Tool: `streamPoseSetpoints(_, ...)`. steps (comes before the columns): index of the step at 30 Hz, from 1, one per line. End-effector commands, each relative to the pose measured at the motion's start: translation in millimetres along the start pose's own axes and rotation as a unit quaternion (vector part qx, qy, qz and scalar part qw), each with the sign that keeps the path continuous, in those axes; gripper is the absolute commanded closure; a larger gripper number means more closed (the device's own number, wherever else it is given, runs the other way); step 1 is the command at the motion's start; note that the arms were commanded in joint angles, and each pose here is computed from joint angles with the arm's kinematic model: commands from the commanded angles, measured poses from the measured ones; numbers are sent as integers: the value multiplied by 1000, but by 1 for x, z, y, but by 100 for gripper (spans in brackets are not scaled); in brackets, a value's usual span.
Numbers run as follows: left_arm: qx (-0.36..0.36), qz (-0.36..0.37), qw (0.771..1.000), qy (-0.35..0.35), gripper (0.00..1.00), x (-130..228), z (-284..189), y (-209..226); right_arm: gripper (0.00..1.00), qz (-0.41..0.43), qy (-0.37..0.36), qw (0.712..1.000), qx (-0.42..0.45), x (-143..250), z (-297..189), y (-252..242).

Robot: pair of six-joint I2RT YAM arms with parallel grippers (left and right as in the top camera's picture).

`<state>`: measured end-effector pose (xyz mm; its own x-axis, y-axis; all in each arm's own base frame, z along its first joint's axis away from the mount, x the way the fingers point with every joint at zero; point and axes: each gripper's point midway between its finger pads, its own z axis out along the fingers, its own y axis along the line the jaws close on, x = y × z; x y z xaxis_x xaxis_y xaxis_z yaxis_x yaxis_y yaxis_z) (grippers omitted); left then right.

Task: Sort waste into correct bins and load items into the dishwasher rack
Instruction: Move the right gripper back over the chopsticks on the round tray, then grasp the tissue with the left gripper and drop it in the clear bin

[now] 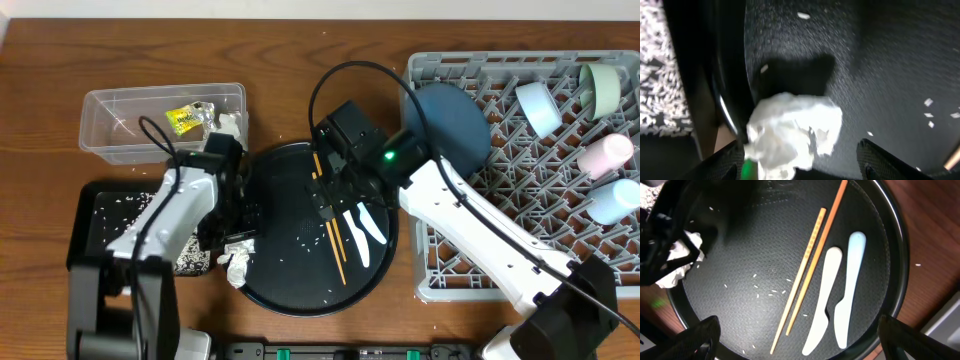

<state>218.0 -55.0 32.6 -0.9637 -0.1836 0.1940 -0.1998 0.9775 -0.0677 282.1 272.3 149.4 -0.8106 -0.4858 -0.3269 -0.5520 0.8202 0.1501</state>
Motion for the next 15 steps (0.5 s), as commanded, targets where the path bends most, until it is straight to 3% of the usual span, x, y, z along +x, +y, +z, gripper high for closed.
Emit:
streamPoseSetpoints(1,-17,-1,1000,18,27,1,12,4,4,12,-1,1000,8,-1,0,-7)
streamPoseSetpoints(4,-21,-1,999,27,32,1,18,4,4,11,-1,1000,8,-1,0,-7)
streamPoseSetpoints(6,-22,-1,999,30,54,0,20,4,4,12,-1,1000,9,-1,0,-7)
streamPoseSetpoints(8,-22,-1,999,30,92,1,20,5,4,12,-1,1000,10,-1,0,-8)
streamPoseSetpoints(15,-17,0,1000,24,94,2,5,2,4,12,2,1000,25,1,-1,-13)
